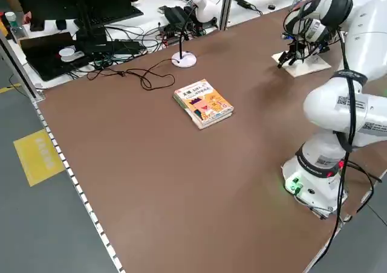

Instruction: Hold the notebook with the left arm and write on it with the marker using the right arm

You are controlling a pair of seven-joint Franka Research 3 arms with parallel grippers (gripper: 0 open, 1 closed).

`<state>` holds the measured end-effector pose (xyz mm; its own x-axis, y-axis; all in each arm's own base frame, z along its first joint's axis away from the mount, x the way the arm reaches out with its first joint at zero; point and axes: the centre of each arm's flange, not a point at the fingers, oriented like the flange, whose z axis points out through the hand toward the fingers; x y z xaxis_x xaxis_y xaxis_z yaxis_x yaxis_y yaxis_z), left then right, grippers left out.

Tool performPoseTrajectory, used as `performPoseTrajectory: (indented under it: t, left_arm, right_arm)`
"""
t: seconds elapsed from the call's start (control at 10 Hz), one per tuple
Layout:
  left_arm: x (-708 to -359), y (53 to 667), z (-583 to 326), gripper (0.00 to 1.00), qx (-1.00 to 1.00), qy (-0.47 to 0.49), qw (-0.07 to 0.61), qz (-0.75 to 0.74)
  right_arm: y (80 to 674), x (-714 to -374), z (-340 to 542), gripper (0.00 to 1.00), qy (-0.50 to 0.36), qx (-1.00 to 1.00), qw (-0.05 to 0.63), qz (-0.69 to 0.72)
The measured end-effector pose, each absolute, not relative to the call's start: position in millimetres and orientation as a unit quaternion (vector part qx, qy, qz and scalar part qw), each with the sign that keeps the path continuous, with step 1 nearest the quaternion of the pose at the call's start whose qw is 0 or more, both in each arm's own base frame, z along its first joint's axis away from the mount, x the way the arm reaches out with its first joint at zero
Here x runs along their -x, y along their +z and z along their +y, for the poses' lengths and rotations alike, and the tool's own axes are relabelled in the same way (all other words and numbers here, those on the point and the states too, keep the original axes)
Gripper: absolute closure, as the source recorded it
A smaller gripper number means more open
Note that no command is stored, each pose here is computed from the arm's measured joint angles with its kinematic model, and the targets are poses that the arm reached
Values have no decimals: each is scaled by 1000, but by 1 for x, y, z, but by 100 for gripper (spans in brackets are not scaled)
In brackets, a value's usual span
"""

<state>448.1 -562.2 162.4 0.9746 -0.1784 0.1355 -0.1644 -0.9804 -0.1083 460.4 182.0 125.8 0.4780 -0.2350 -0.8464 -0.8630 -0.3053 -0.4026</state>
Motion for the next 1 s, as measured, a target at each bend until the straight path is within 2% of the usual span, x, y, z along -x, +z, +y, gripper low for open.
performPoseTrajectory:
  t: [1.0]
  left_arm:
    - [-448,162,-562,0,992,-72,48,86]
  right_arm:
    - [123,-466,172,83,336,732,461,374]
